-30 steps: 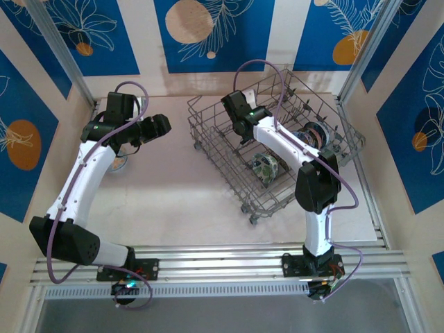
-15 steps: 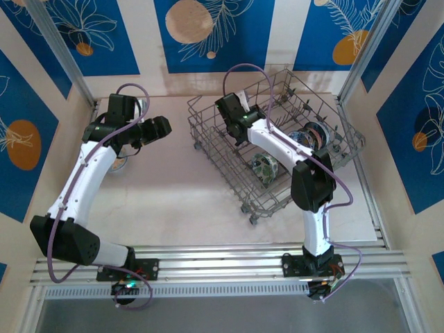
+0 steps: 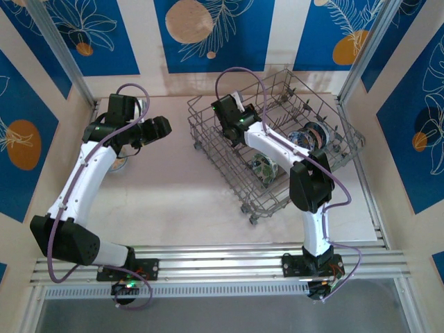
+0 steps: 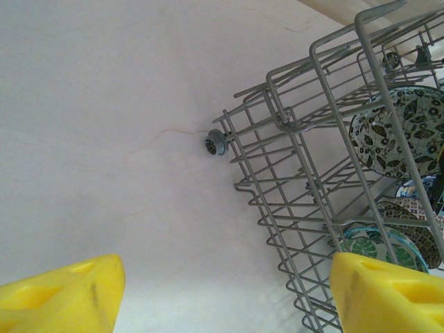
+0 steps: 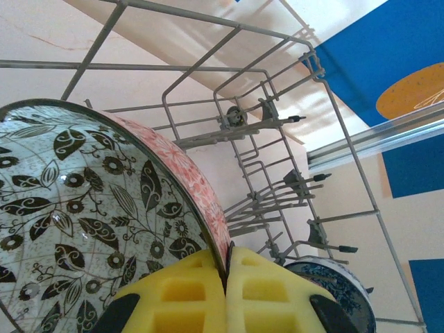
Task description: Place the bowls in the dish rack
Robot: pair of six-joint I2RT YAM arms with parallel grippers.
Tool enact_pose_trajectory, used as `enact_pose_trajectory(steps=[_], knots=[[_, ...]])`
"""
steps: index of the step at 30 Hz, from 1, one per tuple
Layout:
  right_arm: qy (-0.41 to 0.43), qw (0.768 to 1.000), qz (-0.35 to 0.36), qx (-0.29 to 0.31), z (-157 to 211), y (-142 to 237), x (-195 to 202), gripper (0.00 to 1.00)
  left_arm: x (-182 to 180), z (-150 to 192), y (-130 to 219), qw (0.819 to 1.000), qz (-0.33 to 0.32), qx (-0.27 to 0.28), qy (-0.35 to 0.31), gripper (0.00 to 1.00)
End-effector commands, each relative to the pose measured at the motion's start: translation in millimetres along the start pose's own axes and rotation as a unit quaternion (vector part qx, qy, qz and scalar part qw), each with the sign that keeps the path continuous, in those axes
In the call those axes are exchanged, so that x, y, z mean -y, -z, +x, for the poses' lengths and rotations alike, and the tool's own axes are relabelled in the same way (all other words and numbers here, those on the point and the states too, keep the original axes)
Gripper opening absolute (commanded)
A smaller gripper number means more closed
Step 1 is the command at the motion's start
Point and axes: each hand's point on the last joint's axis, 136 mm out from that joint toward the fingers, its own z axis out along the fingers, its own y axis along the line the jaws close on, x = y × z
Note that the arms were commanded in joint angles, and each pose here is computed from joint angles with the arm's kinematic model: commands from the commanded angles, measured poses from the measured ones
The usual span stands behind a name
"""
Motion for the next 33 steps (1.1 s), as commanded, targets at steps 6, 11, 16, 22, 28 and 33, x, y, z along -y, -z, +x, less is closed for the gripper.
enact_pose_trajectory(steps=[6,11,16,22,28,33], knots=[[0.01,0.999,0.033,0.03,-9,0,12,0.0,4,-4,8,1.0,0.016,0.011,0.007,0.78],[0.012,0.999,0.035,0.029,-4,1,12,0.0,5,-4,10,1.0,0.017,0.013,0.006,0.78],[0.016,0.999,0.025,0.034,-6,4,4,0.0,5,-4,9,1.0,0.018,0.011,0.007,0.78],[0.025,0.999,0.025,0.021,-6,6,-9,0.0,3,-1,10,1.0,0.017,0.011,0.009,0.78],[0.015,0.999,0.034,-0.02,9,7,-4,0.0,2,1,9,1.0,0.015,0.009,0.011,0.78],[0.02,0.999,0.022,-0.012,10,10,-12,0.04,2,1,8,1.0,0.018,0.009,0.012,0.78]])
